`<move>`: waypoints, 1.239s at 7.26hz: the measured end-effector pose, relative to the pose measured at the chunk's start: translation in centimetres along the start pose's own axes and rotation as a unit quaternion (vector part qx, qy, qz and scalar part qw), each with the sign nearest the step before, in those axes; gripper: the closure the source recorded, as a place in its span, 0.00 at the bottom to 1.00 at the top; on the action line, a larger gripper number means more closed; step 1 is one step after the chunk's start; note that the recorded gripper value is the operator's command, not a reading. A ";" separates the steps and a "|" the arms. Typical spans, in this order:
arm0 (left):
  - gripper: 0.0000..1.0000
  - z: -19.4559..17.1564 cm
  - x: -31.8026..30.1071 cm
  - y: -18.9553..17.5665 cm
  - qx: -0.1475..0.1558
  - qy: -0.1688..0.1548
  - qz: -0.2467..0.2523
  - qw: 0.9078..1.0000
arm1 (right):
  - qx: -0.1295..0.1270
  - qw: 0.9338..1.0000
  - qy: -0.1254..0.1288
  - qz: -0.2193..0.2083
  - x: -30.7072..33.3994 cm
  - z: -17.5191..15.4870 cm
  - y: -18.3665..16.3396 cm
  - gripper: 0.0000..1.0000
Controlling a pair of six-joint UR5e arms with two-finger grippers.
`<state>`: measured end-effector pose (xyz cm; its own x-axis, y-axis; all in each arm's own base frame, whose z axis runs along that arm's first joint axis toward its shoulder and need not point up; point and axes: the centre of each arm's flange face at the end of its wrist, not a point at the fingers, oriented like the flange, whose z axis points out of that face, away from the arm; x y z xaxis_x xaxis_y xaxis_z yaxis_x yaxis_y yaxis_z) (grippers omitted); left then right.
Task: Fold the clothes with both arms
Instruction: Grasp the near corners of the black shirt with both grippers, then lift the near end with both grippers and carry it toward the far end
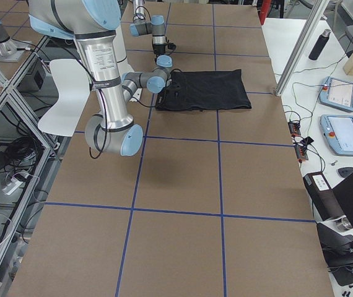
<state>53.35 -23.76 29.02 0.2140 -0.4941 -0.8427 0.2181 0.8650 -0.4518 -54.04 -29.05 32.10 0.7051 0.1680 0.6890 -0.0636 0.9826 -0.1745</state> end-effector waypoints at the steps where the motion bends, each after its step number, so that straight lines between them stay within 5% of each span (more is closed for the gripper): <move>1: 1.00 0.0 0.0 0.0 0.000 0.000 0.000 1.000 | 0.001 1.000 0.000 0.001 0.0 0.0 -0.1 1.00; 5: 1.00 0.0 0.0 -0.1 0.002 0.000 0.000 1.000 | -0.002 1.000 -0.008 0.009 -0.3 -0.8 -0.5 1.00; 9: 1.00 -1.7 1.0 0.9 -0.004 0.003 0.001 1.000 | -0.065 0.997 -0.035 0.014 1.4 -4.3 0.1 1.00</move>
<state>52.13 -23.37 27.25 0.2086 -0.4913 -0.8457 0.2105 0.8670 -0.4517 -50.02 -29.08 29.96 0.6528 0.2057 0.7291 0.0128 0.9593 -0.2821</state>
